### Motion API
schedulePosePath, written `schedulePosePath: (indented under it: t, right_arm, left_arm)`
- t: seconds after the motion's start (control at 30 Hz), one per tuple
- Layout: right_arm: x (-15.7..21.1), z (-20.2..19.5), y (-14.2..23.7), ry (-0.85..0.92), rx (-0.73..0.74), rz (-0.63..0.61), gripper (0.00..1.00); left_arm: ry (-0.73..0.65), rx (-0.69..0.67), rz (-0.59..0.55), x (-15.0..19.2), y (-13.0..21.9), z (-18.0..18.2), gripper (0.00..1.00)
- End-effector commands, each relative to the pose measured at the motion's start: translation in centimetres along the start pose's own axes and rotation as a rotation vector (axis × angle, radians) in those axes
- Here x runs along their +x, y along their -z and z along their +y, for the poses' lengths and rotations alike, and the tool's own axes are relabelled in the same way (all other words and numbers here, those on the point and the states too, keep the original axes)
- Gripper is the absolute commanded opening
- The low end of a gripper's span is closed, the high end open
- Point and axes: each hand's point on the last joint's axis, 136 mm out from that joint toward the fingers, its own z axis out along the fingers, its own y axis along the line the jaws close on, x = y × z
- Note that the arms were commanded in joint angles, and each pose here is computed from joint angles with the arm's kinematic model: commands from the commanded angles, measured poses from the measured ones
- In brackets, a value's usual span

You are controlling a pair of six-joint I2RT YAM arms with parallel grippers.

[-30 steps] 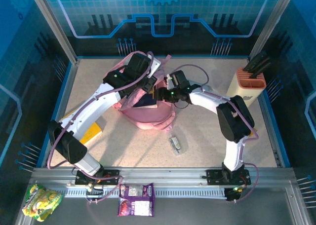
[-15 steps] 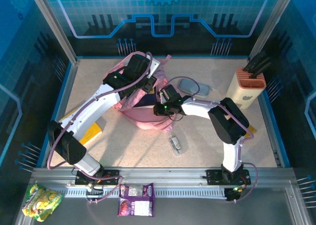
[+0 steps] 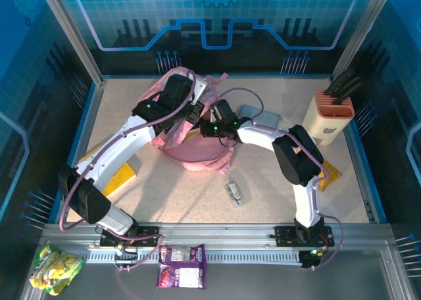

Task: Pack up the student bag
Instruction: Place the book in the student bag, then close the student bag at the center of the table.

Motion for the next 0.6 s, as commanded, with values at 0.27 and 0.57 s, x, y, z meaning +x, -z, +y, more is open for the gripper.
schedulePosePath:
  t: [0.27,0.57]
  right_arm:
    - [2.6,0.6,11.7,0.096,-0.118,-0.067,0.37]
    - [6.2,-0.6,16.7,0.163,-0.109,-0.04,0.55]
  left_arm:
    - [0.135,0.063,-0.019,2.1,1.2,-0.8,0.0]
    - [0.249,0.087,0.135,8.4,-2.2,-2.0,0.0]
